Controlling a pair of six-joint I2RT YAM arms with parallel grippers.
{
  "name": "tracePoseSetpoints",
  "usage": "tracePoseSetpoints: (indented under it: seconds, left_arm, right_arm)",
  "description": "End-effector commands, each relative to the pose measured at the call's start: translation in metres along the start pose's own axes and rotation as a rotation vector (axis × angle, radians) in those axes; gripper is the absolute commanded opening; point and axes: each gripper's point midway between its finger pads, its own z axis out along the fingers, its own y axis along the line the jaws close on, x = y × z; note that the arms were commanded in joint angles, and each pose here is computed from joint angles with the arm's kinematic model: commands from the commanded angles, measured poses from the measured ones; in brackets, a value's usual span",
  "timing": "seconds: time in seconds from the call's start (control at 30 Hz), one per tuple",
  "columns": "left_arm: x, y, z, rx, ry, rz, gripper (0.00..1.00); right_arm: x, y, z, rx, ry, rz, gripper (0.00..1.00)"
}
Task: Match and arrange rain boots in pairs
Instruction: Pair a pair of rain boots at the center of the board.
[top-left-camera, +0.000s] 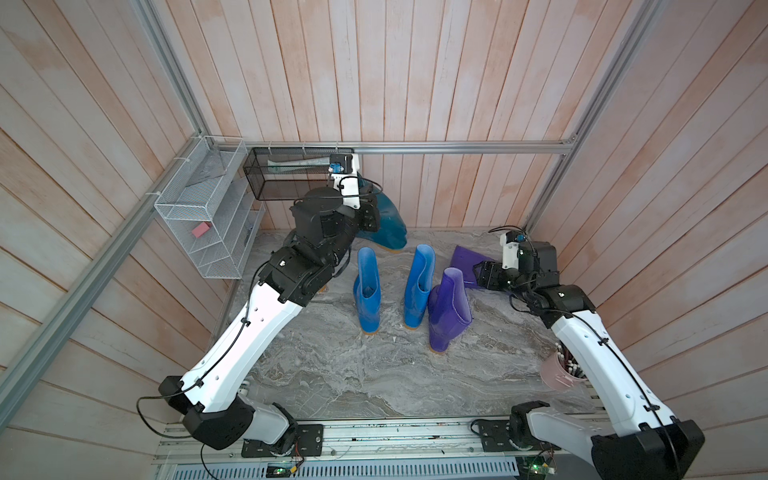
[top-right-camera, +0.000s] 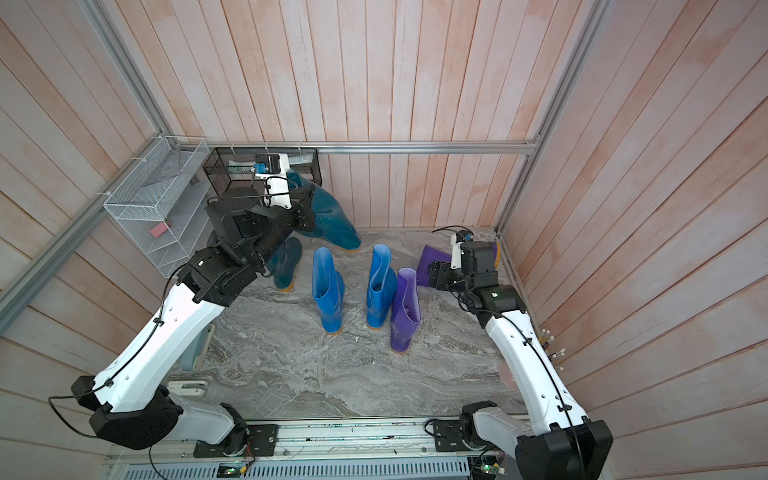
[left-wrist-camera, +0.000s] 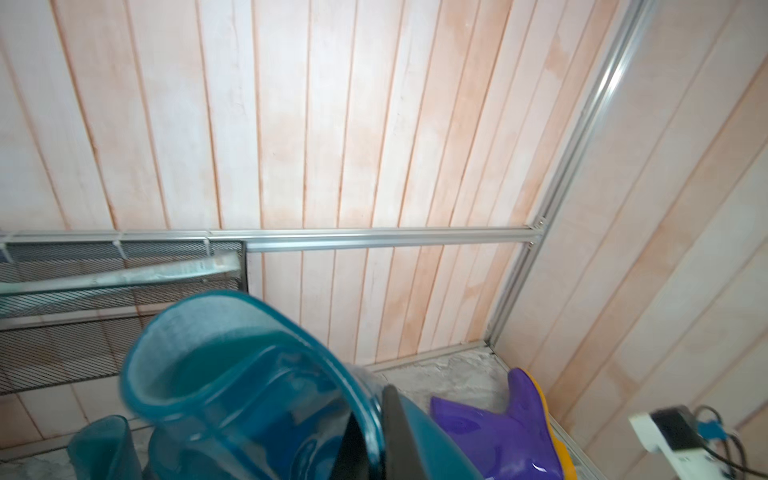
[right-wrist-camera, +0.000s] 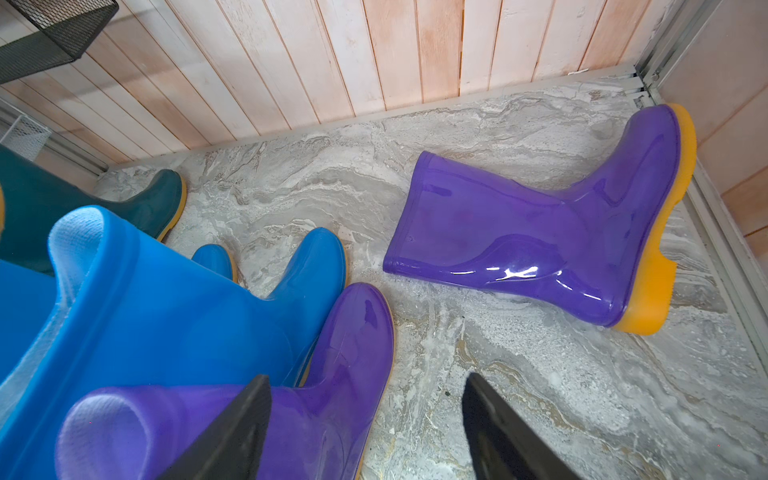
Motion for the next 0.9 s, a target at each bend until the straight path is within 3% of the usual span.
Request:
tracePoseSetpoints:
  seconds: [0.0,0.2,0.47,0.6,0.87]
  left_arm:
    - [-0.066,0.014,-0.007,0.002,-0.228,-0.002,0.0]
    - [-0.083,0.035,-0.011,-0.021,-0.28,0.098,0.0]
    - [-0.112,0.021,-0.04,0.037,-0.371,0.268,0.0]
    - [-0.104,0.006,-0.046,0.118,-0.344,0.404,0.0]
    - [-0.081,0.001,-0.033,0.14,-0.282,0.598,0.0]
  right_arm:
    - [0.008,-0.001,0.002,0.007,0.021,0.005,0.74]
    - [0.008,-0.002,0.003,0.012,0.025,0.006,0.74]
    - [0.01,-0.003,0.007,0.015,0.036,0.01,0.74]
    - [0.011,-0.003,0.009,0.016,0.04,0.011,0.74]
    - [0.01,-0.003,0.008,0.02,0.042,0.013,0.74]
